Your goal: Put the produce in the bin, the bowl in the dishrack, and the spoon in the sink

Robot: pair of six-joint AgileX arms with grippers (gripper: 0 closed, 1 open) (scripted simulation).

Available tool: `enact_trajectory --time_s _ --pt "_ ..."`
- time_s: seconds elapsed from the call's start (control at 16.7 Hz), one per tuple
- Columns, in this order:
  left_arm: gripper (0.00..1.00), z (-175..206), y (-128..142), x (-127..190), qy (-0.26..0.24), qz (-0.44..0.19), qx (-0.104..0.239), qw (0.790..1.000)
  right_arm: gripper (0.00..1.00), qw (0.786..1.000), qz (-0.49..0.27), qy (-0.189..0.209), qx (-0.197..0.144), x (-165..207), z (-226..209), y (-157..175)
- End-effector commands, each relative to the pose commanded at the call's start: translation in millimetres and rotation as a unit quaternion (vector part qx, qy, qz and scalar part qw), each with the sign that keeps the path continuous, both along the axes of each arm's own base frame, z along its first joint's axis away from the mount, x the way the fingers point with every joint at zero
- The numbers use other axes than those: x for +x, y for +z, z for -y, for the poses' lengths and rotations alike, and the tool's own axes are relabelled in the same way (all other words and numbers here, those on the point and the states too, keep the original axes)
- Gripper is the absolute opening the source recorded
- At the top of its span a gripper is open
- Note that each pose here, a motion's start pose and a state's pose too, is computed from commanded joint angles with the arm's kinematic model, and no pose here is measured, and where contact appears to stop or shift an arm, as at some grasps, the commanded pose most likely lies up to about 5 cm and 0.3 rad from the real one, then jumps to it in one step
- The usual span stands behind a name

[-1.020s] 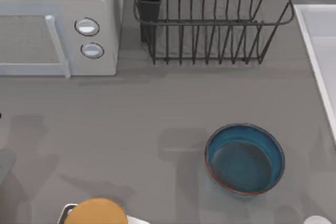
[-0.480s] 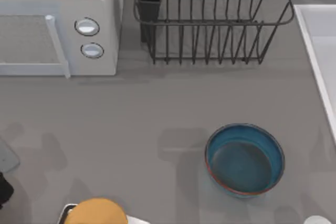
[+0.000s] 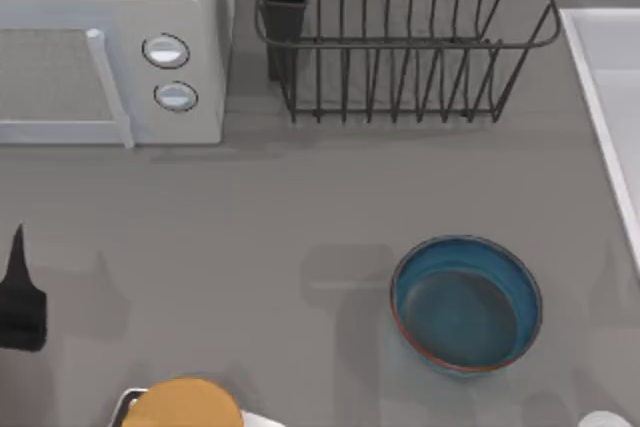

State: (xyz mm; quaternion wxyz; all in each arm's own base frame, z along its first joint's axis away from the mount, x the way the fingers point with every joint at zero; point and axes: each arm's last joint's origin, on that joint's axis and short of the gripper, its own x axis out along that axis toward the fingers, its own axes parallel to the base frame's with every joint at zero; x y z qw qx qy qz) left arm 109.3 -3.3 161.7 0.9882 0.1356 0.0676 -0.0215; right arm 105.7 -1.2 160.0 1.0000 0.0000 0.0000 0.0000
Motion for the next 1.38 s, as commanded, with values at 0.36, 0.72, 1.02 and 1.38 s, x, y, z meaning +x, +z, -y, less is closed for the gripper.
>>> enact_trajectory --time_s 0.36,0.72,1.02,1.38 --pt "1.0 -2 -2 -3 0.021 0.065 -0.131 0.989 1.0 1.0 0.0 0.0 0.0 0 0 0" --pt "1.0 -2 -2 -4 0.021 0.068 -0.136 0.988 1.0 1.0 0.0 0.0 0.0 0 0 0" --pt "1.0 -2 -2 -4 0.021 0.068 -0.136 0.988 1.0 0.999 -0.049 0.014 0.018 1 -4 18" --pt "1.0 -2 -2 -4 0.021 0.068 -0.136 0.988 1.0 0.96 -0.268 0.056 0.063 32 -24 70"
